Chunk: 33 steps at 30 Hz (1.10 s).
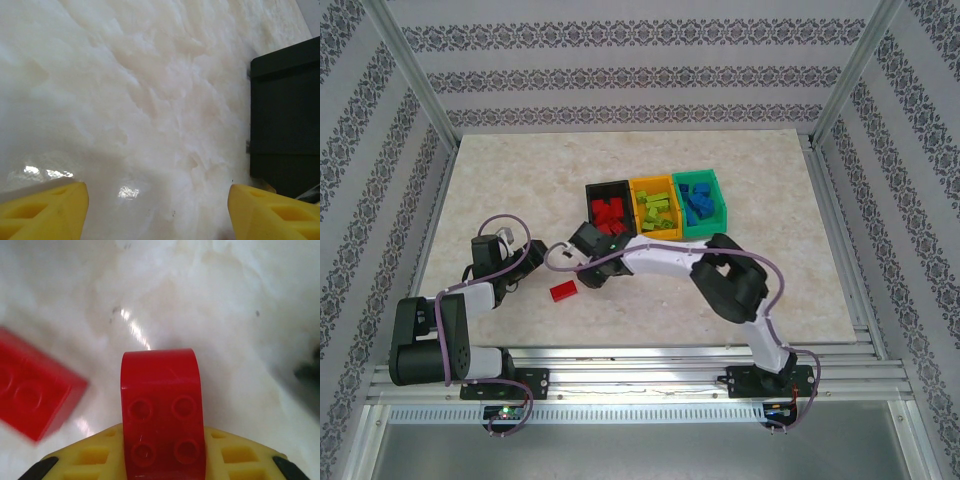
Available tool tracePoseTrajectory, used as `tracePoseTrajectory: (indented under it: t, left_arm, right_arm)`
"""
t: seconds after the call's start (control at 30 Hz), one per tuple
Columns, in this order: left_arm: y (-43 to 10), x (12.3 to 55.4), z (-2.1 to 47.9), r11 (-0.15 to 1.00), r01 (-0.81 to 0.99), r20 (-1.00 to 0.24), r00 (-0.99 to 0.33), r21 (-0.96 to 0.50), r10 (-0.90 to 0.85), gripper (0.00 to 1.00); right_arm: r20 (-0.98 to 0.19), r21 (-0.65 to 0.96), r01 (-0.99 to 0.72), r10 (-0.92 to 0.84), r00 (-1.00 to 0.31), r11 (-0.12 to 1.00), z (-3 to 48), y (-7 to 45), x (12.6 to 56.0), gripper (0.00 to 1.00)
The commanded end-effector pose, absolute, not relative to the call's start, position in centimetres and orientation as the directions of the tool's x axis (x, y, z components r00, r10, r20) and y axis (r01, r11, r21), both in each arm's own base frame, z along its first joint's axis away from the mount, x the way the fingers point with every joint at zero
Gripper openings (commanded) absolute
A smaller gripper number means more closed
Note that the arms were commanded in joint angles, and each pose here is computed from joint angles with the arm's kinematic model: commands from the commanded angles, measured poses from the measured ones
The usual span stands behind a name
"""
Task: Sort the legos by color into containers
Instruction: Pick up the lego from the center of the table, then place the lego in the container.
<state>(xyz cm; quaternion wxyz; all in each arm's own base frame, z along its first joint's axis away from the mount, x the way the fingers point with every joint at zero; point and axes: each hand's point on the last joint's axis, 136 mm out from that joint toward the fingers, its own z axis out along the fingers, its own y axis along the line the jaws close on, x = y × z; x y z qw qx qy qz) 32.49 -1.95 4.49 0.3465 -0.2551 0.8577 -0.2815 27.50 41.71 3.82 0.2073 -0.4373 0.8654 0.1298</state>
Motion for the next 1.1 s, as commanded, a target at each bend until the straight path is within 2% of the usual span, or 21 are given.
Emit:
tracePoseTrajectory:
  t: [0.0, 0.23, 0.43, 0.53, 0.83, 1.07]
  left_arm:
    - [-2.0, 32.4, 4.4, 0.693, -0.24, -0.439, -0.624, -0.68, -0.647, 0.74]
    - [-2.5, 32.6, 3.9, 0.665, -0.232, -0.411, -0.63, -0.71, -0.659, 0.73]
    - [-2.9, 32.7, 3.9, 0.653, -0.22, -0.395, -0.644, -0.724, -0.655, 0.73]
    - [-2.9, 32.6, 3.8, 0.657, -0.224, -0.396, -0.645, -0.72, -0.653, 0.73]
    - [-3.1, 32.8, 3.7, 0.646, -0.214, -0.386, -0.651, -0.733, -0.654, 0.73]
    - [-3.3, 32.9, 3.6, 0.641, -0.21, -0.381, -0.655, -0.738, -0.653, 0.73]
  right_arm:
    - [-0.559, 0.037, -0.793, -0.645, -0.521, 0.608, 7.7, 41.1, 27.4, 0.29]
    - [-0.652, 0.049, -0.74, -0.54, -0.532, 0.67, 12.3, 38.4, 28.8, 0.29]
    - [-0.701, 0.144, -0.651, -0.388, -0.599, 0.745, 15.1, 36.3, 33.0, 0.3]
    - [-0.689, 0.194, -0.608, -0.334, -0.643, 0.77, 15.9, 35.4, 35.6, 0.31]
    - [-0.644, 0.339, -0.472, -0.165, -0.747, 0.814, 15.5, 33.2, 41.5, 0.32]
    - [-0.595, 0.368, -0.458, -0.173, -0.785, 0.809, 12.8, 34.2, 42.8, 0.33]
